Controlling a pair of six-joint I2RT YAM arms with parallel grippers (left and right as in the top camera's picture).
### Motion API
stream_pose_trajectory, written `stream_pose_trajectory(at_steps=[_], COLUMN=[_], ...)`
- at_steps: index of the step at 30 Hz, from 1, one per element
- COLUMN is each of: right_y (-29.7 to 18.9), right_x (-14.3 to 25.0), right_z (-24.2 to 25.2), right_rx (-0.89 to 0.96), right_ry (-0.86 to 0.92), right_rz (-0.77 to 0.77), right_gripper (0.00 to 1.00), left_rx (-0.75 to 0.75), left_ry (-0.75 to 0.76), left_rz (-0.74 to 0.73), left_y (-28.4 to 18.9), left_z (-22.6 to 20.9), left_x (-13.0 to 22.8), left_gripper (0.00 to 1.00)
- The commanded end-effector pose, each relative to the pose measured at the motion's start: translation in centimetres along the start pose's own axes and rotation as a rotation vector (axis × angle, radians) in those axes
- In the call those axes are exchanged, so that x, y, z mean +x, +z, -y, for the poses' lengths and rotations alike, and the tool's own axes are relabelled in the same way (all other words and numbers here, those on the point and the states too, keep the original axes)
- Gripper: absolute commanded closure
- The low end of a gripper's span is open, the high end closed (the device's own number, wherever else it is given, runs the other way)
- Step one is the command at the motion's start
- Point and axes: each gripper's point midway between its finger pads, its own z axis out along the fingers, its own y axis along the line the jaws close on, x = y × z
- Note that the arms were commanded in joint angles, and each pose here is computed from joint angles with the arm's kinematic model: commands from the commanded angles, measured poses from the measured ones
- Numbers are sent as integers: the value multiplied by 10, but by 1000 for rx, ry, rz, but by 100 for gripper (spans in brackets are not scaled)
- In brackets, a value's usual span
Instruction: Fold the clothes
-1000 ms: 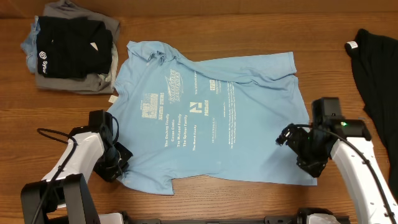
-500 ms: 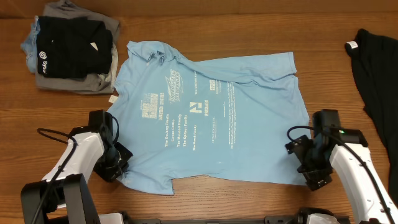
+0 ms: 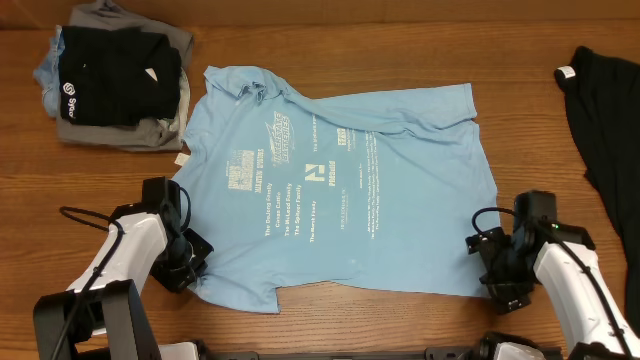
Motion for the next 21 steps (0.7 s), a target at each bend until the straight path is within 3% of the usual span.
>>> stream_pose_trajectory(at_steps=[1, 6, 9, 14, 15, 16, 19, 21], right_y=[11, 20, 20, 20, 20, 20, 20, 20], right_x=[10, 14, 14, 16, 16, 16, 16, 16], right_z=[9, 16, 16, 16, 16, 16, 15, 16], right_rx=[7, 17, 17, 14, 13, 14, 13, 17], right_ry=[58, 111, 111, 111, 111, 111, 111, 112], right_rz=[-38, -53, -54, -62, -63, -63, -63, -64], right_gripper=[0, 0, 12, 40, 52, 70, 96, 96], left_rx=[-11, -12, -12, -12, -12, -11, -24, -39], left_ry=[11, 15, 18, 18, 18, 18, 18, 18], left_rz=[-44, -44, -44, -44, -44, -44, -59, -75], left_y=[14, 14, 14, 14, 14, 14, 12, 8], left_z=[-6, -6, -6, -6, -6, -6, -8, -11], left_x=[10, 10, 10, 10, 10, 10, 13, 16], left_gripper=[96, 96, 96, 96, 96, 96, 96, 96])
